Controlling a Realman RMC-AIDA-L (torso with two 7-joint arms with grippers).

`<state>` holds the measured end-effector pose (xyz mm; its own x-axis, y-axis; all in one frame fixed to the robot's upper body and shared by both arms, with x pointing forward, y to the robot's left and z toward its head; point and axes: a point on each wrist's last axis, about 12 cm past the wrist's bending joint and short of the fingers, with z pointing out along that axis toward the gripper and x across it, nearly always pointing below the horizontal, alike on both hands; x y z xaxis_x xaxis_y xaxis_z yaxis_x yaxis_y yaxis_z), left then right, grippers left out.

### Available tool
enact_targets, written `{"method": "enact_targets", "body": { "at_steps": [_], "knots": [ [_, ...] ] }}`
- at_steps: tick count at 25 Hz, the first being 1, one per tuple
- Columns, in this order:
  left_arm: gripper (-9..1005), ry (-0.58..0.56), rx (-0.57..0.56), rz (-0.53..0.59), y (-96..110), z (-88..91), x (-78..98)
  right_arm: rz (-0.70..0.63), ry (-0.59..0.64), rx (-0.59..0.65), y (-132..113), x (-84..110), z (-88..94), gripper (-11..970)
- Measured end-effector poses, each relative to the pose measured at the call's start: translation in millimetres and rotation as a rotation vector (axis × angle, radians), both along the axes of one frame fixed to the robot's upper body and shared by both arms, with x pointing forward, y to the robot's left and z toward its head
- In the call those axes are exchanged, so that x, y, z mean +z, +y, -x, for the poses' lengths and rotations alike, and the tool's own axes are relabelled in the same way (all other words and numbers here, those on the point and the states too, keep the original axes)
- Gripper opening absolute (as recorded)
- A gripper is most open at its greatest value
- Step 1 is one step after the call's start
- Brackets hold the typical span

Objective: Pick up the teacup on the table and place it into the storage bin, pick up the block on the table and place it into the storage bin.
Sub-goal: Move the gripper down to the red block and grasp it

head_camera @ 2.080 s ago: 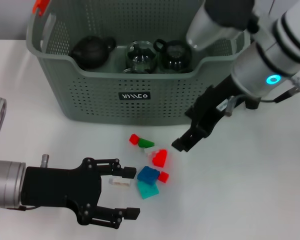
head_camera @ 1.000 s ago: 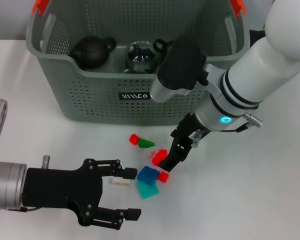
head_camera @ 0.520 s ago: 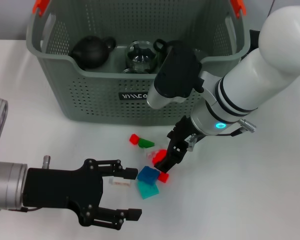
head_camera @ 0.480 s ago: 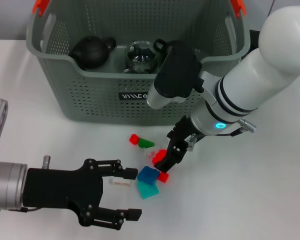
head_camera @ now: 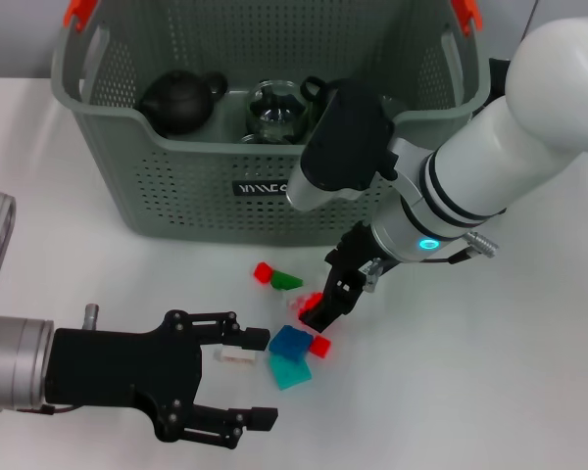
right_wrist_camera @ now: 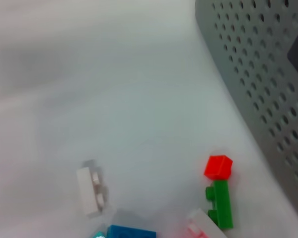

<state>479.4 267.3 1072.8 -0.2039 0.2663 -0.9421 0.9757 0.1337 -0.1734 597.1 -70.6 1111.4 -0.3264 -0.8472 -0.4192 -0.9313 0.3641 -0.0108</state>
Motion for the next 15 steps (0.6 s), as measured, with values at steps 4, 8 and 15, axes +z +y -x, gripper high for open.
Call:
{"method": "enact_targets", "body": {
  "at_steps": [4,8,15],
  "knots": [
    [814,0.0,0.0,0.0,0.0,0.0,0.0,0.0,0.004,0.004,1.1,-2.2,1.4,932],
    [814,0.0,0.001,-0.001,0.0,-0.1,-0.1,0.006,0.009,0.011,2.0,-4.2,2.9,931],
    [814,0.0,0.002,-0.001,0.0,-0.1,-0.2,0.004,0.002,0.01,2.2,-4.6,2.4,928]
  ]
}}
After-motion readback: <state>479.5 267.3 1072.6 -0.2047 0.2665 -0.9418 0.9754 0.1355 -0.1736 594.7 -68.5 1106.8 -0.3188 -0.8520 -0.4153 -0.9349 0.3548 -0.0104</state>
